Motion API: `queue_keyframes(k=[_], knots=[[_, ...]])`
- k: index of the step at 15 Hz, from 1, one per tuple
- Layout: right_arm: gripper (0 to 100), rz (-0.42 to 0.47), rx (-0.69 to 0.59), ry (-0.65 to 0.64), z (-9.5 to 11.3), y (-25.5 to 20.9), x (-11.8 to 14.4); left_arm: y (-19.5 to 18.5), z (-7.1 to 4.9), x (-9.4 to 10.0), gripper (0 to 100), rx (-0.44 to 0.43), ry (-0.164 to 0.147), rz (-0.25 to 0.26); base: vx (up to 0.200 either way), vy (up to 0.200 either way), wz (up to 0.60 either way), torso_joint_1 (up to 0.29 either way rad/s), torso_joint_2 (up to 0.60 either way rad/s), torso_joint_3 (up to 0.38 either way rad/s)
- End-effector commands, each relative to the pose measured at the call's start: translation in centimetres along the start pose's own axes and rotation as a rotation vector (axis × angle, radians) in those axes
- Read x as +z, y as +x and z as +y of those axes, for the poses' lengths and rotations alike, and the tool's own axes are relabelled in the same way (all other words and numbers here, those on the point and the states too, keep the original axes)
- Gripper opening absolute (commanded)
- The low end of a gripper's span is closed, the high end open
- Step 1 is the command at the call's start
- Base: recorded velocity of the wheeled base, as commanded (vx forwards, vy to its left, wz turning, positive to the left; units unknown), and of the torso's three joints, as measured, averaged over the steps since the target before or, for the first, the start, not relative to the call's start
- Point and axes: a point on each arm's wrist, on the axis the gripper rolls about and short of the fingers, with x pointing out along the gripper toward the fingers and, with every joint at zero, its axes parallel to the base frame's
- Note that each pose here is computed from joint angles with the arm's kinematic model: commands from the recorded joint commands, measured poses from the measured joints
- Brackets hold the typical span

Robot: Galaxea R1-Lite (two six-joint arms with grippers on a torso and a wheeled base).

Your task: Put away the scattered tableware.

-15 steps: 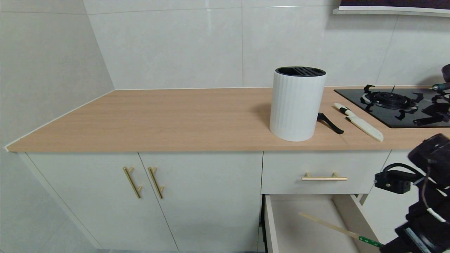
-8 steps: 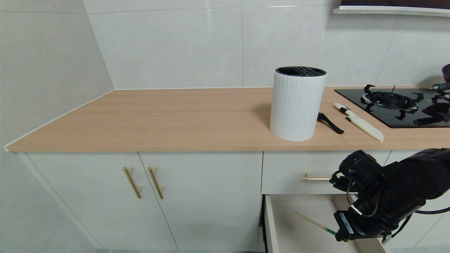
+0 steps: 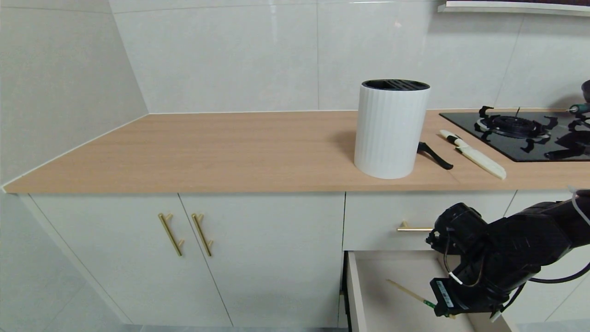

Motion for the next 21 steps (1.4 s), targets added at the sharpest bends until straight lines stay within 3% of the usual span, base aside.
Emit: queue_keyframes(k=[1, 13, 16, 19, 21], knots=[[0, -0.002, -0.003, 0.000, 0.0, 0.0, 0.0, 0.0, 0.0, 0.0, 100, 0.002, 0.001, 0.000, 0.000, 0.000, 0.00, -0.163, 0.43, 0.256], [0, -0.057, 0.006, -0.002, 0.0, -0.8, -0.1, 0.0, 0.0, 0.0, 100, 0.001, 0.001, 0.000, 0.000, 0.000, 0.00, -0.131, 0.40, 0.270], [0, -0.144, 0.026, -0.008, 0.5, -1.0, 0.1, 0.0, 0.0, 0.0, 100, 0.001, -0.001, 0.000, 0.000, 0.000, 0.00, -0.008, 0.04, 0.029], [0, -0.253, -0.088, -0.039, 1.1, 3.0, -0.2, 0.0, 0.0, 0.0, 100, 0.001, 0.001, 0.000, 0.000, 0.000, 0.00, 0.000, 0.00, 0.000], [0, -0.245, -0.111, -0.060, 1.6, 5.7, -0.3, 0.0, 0.0, 0.0, 100, 0.001, -0.001, 0.000, 0.000, 0.000, 0.00, 0.000, 0.00, 0.000]])
